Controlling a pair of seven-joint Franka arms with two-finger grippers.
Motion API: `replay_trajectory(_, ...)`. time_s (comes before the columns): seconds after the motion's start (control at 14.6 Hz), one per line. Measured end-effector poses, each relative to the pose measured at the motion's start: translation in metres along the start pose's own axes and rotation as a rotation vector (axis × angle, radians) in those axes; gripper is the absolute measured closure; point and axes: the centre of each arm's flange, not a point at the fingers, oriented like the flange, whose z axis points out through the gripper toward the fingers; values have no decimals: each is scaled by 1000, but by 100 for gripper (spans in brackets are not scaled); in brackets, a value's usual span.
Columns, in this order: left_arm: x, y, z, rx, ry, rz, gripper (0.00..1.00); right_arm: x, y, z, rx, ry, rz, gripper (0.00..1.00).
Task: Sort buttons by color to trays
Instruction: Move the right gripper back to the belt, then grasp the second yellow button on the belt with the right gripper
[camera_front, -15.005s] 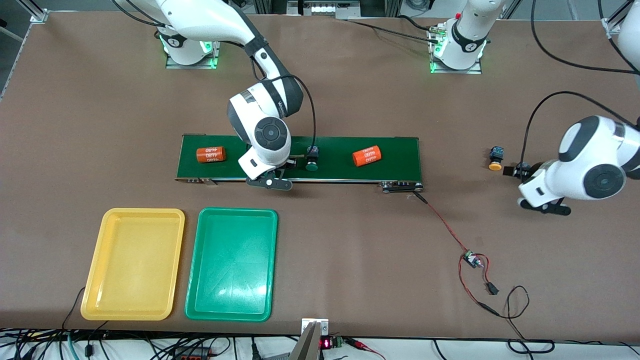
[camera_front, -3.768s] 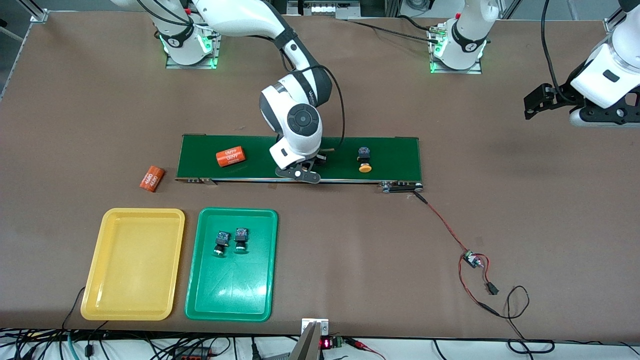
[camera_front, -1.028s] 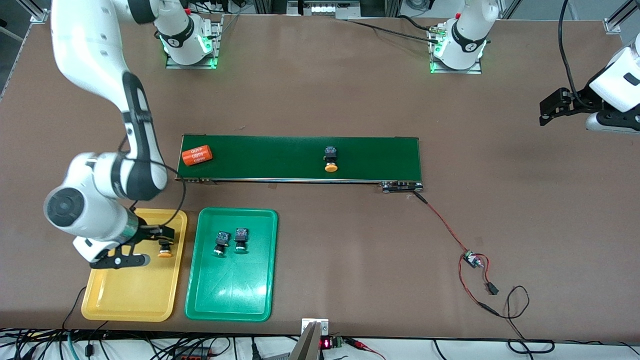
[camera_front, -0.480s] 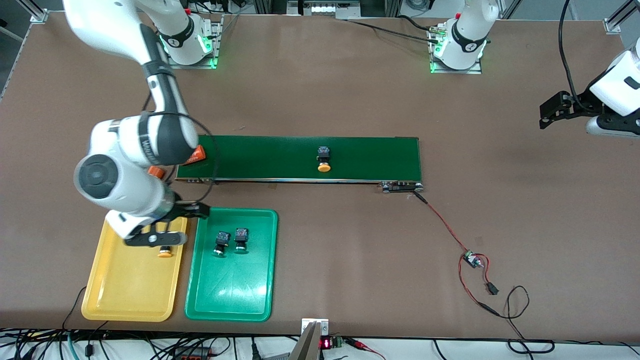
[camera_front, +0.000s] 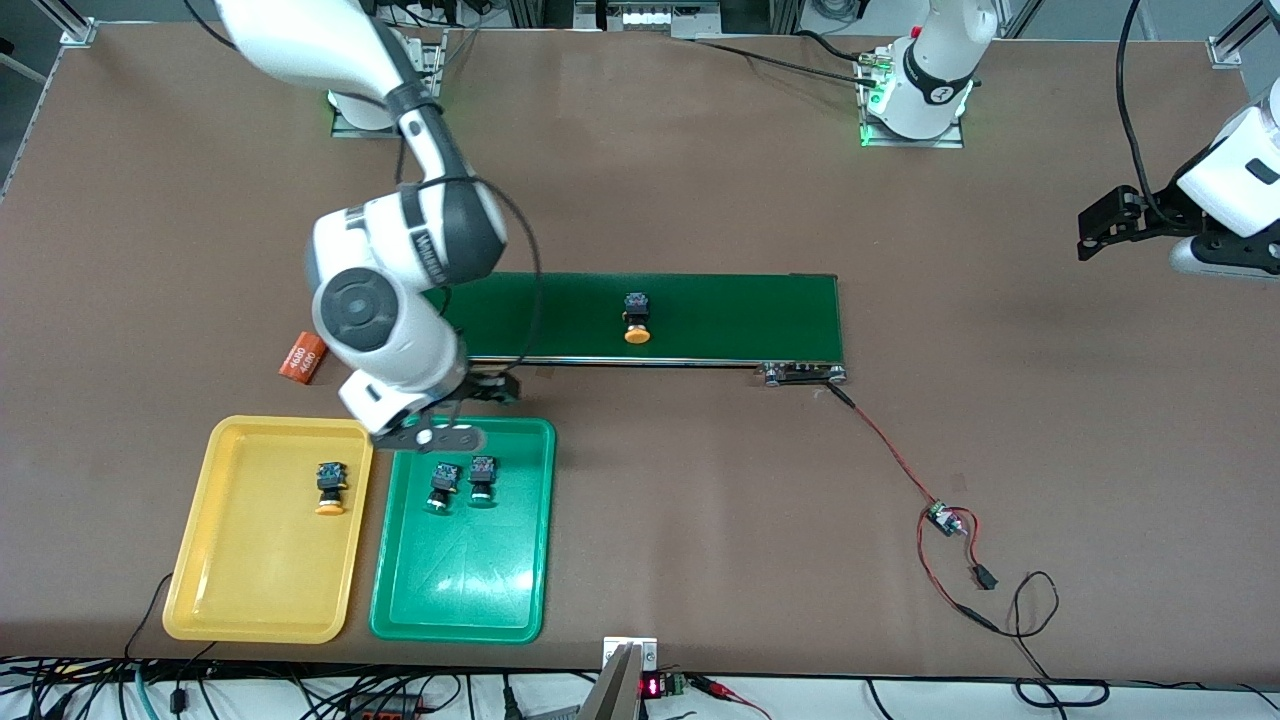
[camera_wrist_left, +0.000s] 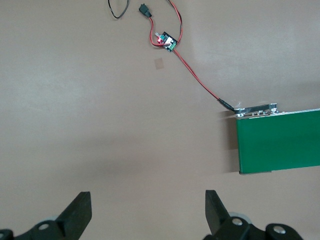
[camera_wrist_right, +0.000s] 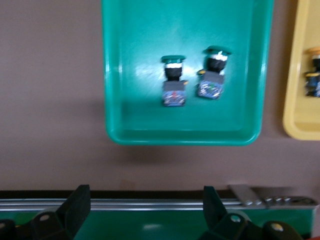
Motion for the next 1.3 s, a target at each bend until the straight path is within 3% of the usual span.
replay_trajectory(0.62, 0, 1, 0, 0, 0, 1, 0, -99, -137, 42, -48, -43, -50, 0)
replay_trajectory(0.89, 0, 1, 0, 0, 1, 3, 0, -112, -153, 85, -73, -71, -69, 0)
replay_trajectory(1.3, 0, 2, 0, 0, 1, 4, 0, -112, -153, 106, -58, -102, -47, 0)
